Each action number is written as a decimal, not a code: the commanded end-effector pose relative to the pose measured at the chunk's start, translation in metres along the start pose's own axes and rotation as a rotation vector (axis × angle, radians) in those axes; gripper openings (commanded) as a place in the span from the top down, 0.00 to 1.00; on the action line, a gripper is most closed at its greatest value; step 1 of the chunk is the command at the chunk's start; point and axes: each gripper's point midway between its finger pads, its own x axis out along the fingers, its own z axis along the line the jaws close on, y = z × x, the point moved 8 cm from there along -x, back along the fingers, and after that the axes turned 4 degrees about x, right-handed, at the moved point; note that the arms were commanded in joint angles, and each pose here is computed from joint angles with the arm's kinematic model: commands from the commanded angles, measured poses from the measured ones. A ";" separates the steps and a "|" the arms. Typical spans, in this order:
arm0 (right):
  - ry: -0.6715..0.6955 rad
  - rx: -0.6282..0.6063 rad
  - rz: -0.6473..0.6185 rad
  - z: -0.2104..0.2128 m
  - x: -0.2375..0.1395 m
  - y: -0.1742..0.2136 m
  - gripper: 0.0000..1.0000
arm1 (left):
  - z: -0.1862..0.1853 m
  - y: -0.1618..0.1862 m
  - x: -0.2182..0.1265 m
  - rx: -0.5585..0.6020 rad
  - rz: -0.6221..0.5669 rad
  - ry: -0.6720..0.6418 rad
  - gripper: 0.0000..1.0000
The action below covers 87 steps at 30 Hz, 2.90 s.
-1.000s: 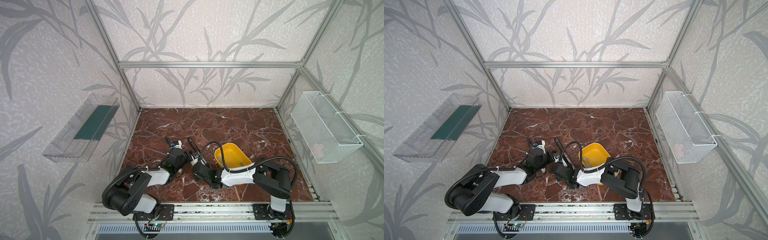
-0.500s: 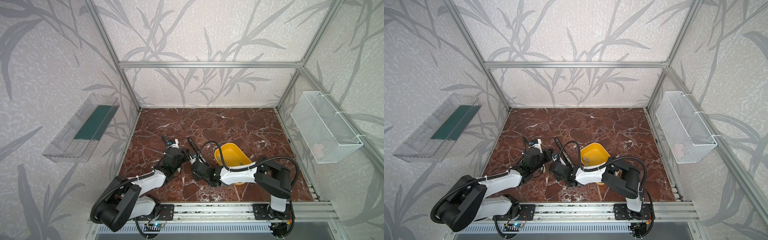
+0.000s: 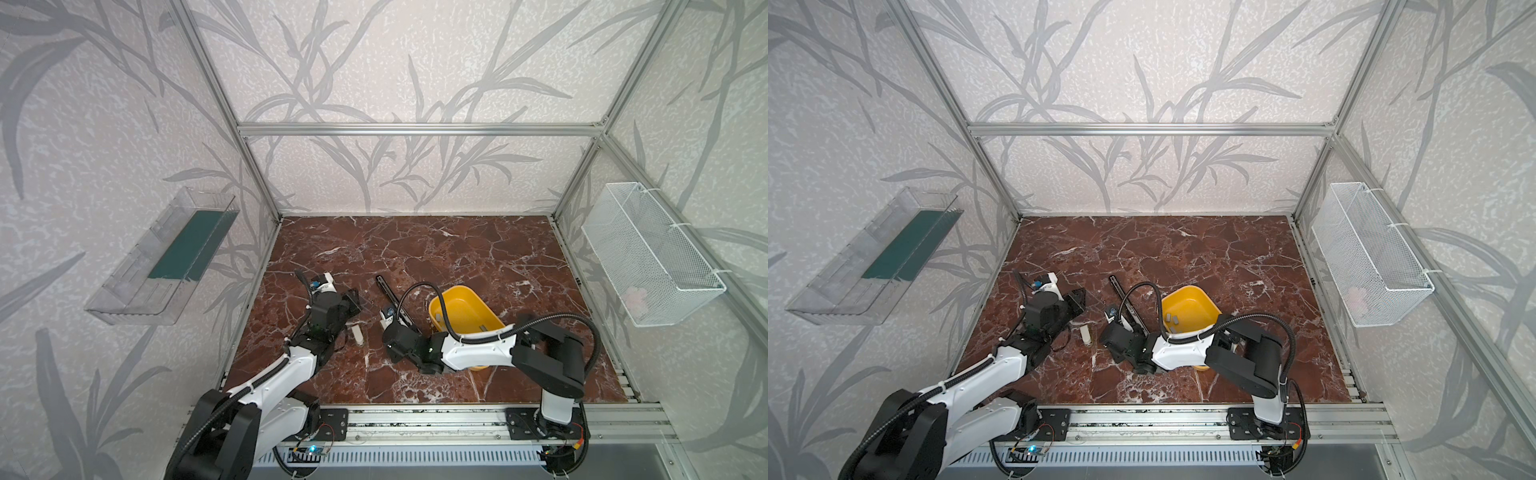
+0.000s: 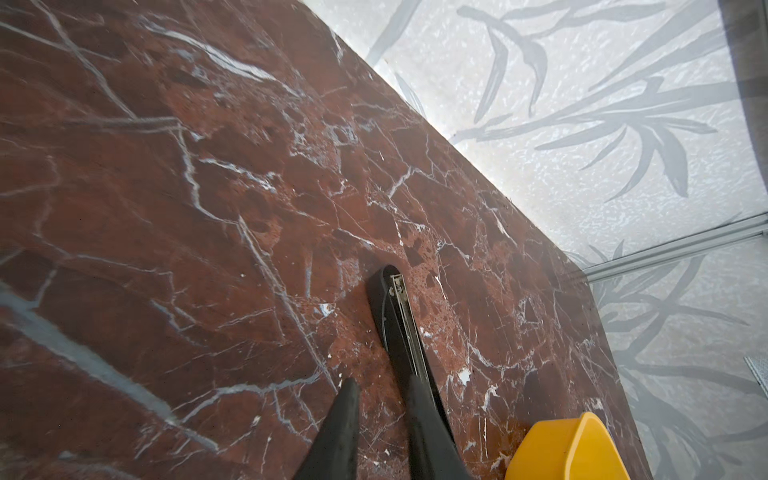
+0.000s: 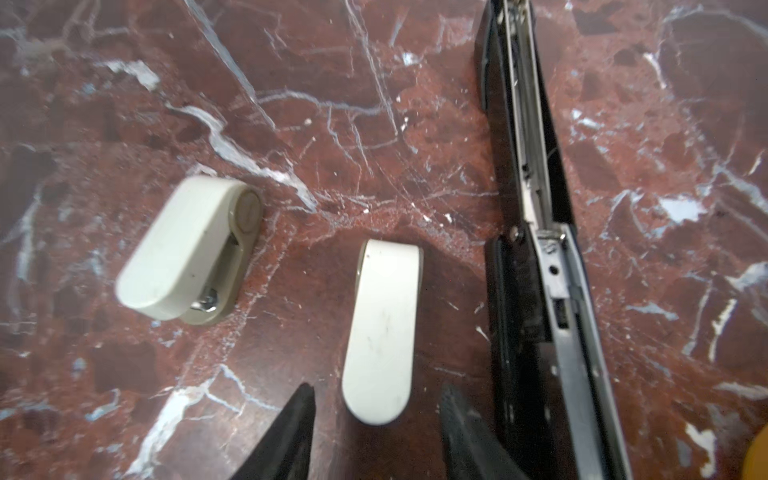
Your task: Load the staples into the stapler
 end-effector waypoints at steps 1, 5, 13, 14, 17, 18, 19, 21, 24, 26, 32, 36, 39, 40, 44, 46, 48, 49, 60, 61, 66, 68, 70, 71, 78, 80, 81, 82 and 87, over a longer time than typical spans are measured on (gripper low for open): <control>0.027 0.013 0.016 0.004 0.011 0.001 0.50 | -0.001 -0.013 -0.010 0.055 -0.047 -0.045 0.75; 0.033 0.011 0.028 0.006 0.018 0.003 0.51 | -0.002 -0.020 -0.022 0.069 -0.100 -0.044 0.72; 0.000 0.032 0.037 0.016 0.026 0.001 0.64 | -0.001 -0.024 -0.031 0.072 -0.147 -0.035 0.71; -0.002 0.033 0.036 0.017 0.027 0.001 0.65 | -0.001 -0.024 -0.031 0.072 -0.149 -0.036 0.71; -0.008 0.043 0.037 0.020 0.031 -0.001 0.68 | -0.001 -0.024 -0.031 0.073 -0.148 -0.036 0.71; -0.010 0.045 0.035 0.021 0.032 -0.002 0.68 | -0.001 -0.024 -0.031 0.073 -0.148 -0.035 0.71; -0.010 0.047 0.035 0.022 0.033 -0.003 0.69 | -0.001 -0.024 -0.031 0.073 -0.148 -0.035 0.71; -0.013 0.047 0.037 0.025 0.036 -0.003 0.69 | -0.001 -0.024 -0.031 0.074 -0.151 -0.034 0.71; -0.014 0.050 0.045 0.028 0.040 -0.004 0.69 | -0.001 -0.025 -0.032 0.074 -0.155 -0.036 0.71; -0.017 0.053 0.045 0.029 0.041 -0.004 0.69 | -0.001 -0.025 -0.032 0.075 -0.157 -0.035 0.71; -0.033 0.055 0.031 0.034 0.037 -0.007 0.67 | -0.001 -0.024 -0.031 0.075 -0.153 -0.035 0.70; -0.041 0.048 0.017 0.038 0.032 -0.009 0.62 | -0.001 -0.025 -0.032 0.084 -0.158 -0.036 0.70; -0.041 0.041 0.010 0.038 0.026 -0.015 0.59 | -0.001 -0.024 -0.031 0.086 -0.157 -0.036 0.70; -0.039 0.037 0.007 0.037 0.023 -0.017 0.58 | -0.001 -0.024 -0.031 0.086 -0.157 -0.036 0.70; -0.046 0.032 -0.023 0.033 0.002 -0.028 0.54 | -0.001 -0.025 -0.031 0.088 -0.158 -0.034 0.69; -0.058 0.024 -0.040 0.030 -0.011 -0.032 0.51 | -0.001 -0.025 -0.031 0.091 -0.159 -0.034 0.69; -0.074 0.018 -0.057 0.027 -0.025 -0.037 0.47 | -0.001 -0.025 -0.030 0.097 -0.160 -0.033 0.69; -0.078 0.019 -0.061 0.025 -0.031 -0.038 0.46 | -0.001 -0.025 -0.030 0.099 -0.160 -0.033 0.69; -0.082 0.038 -0.181 -0.027 -0.112 -0.031 0.40 | -0.009 -0.022 -0.021 0.136 -0.117 0.027 0.64; -0.069 0.031 -0.181 -0.032 -0.115 -0.030 0.40 | -0.009 -0.022 -0.019 0.132 -0.112 0.030 0.65; -0.031 0.030 -0.186 -0.058 -0.118 -0.014 0.39 | -0.013 -0.019 -0.012 0.132 -0.071 0.055 0.65; -0.057 0.062 -0.143 -0.065 -0.111 -0.009 0.39 | -0.013 -0.020 -0.011 0.144 -0.063 0.037 0.65; -0.084 0.058 -0.097 -0.062 -0.105 -0.004 0.39 | -0.012 -0.019 -0.011 0.146 -0.065 0.028 0.64; -0.104 0.052 -0.071 -0.060 -0.102 -0.001 0.39 | -0.011 -0.019 -0.010 0.144 -0.065 0.029 0.63; -0.123 0.060 0.018 -0.054 -0.082 0.015 0.41 | -0.014 -0.017 -0.006 0.144 -0.042 0.052 0.62; -0.113 0.060 0.022 -0.054 -0.079 0.016 0.41 | -0.014 -0.016 -0.004 0.139 -0.032 0.052 0.62; -0.104 0.059 0.025 -0.054 -0.077 0.017 0.41 | -0.015 -0.015 -0.003 0.139 -0.026 0.056 0.62; -0.096 0.058 0.025 -0.054 -0.076 0.017 0.41 | -0.016 -0.016 -0.002 0.138 -0.022 0.060 0.62; -0.004 0.020 0.038 -0.059 -0.065 0.020 0.37 | -0.016 -0.015 -0.001 0.143 -0.014 0.054 0.62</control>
